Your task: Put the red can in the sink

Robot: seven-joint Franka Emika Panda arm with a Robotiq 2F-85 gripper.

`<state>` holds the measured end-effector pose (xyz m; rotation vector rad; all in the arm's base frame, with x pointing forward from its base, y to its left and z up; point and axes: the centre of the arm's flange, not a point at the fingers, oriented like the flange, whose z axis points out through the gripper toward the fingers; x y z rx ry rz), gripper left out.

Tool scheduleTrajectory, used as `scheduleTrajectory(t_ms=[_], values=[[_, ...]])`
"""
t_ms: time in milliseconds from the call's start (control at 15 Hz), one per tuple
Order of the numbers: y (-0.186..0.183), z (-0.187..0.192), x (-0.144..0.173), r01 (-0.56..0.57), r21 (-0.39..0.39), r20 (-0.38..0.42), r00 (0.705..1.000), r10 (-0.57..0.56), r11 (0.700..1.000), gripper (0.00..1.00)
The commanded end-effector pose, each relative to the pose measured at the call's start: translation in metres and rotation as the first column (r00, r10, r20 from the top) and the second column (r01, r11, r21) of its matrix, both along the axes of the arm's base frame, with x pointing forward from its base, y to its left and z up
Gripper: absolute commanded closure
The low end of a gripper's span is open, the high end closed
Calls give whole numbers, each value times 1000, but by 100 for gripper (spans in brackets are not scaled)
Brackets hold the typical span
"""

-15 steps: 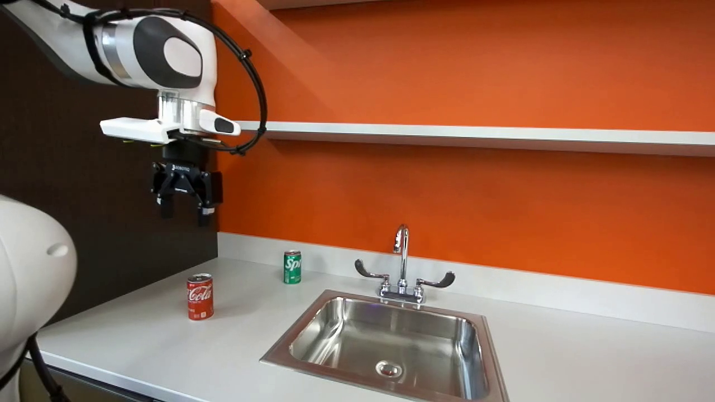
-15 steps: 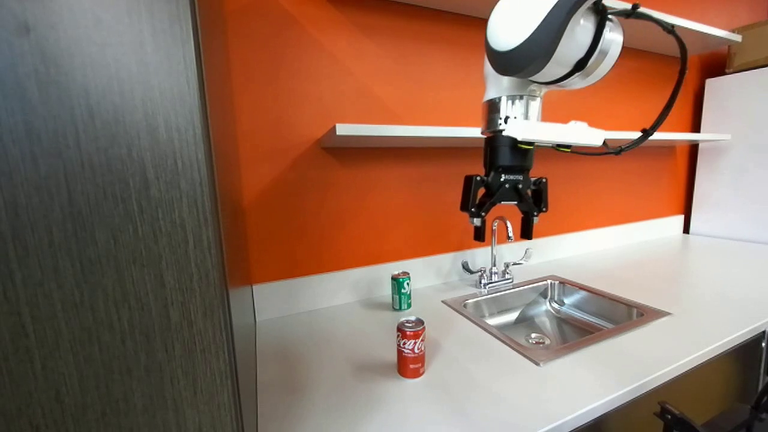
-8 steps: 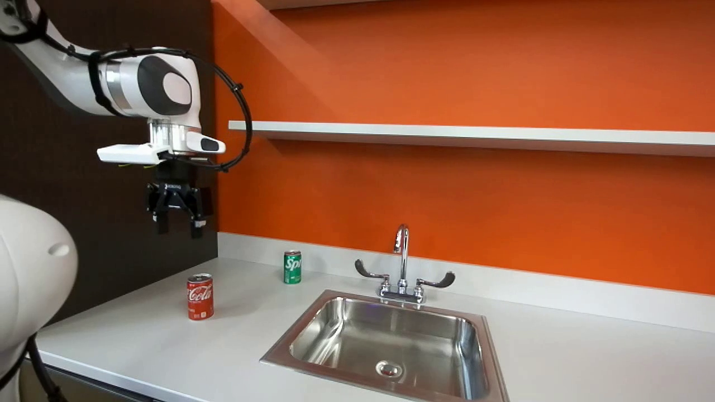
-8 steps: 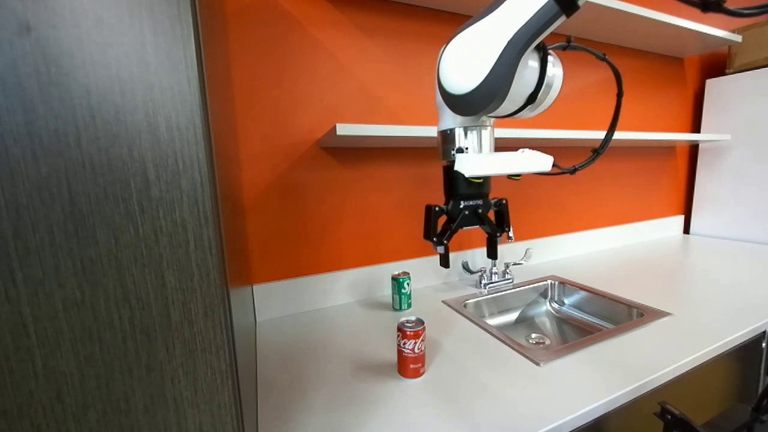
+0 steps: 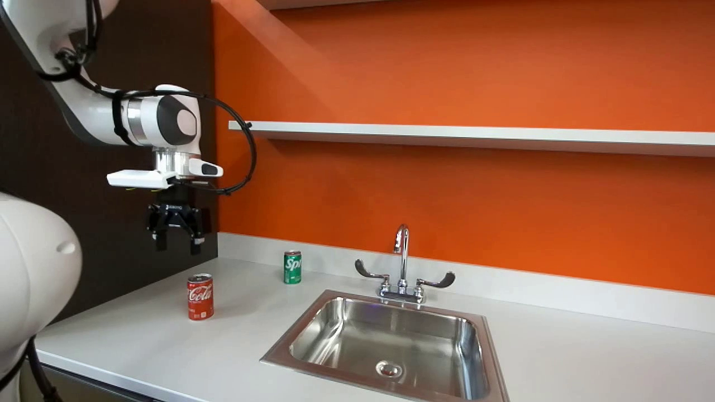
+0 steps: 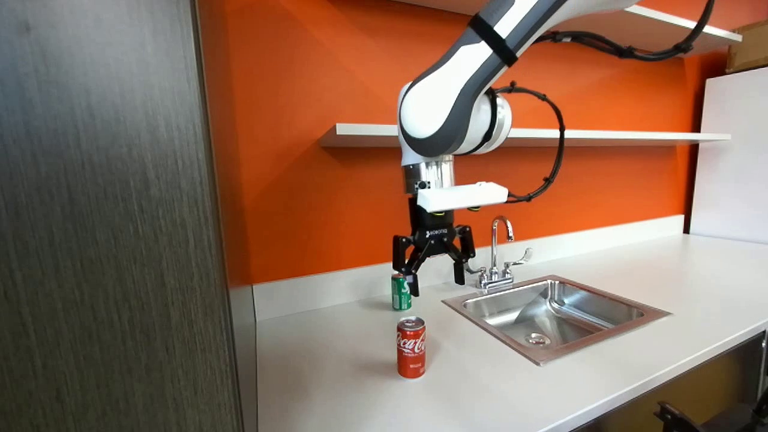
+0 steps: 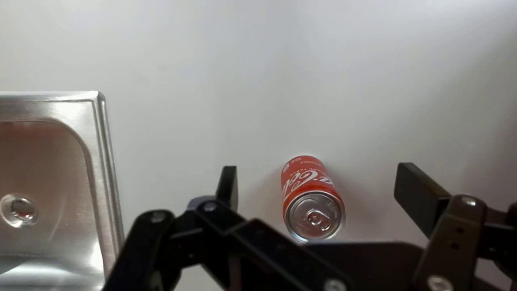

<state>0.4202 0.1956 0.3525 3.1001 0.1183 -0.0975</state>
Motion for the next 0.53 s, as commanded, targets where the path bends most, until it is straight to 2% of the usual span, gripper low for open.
scheduleTrajectory(t_ms=[0, 467], values=[[19, -21, 25, -7, -1, -14, 1000, 7, 1000, 0], [24, -57, 42, -9, 47, -33, 999, 10, 999, 0]])
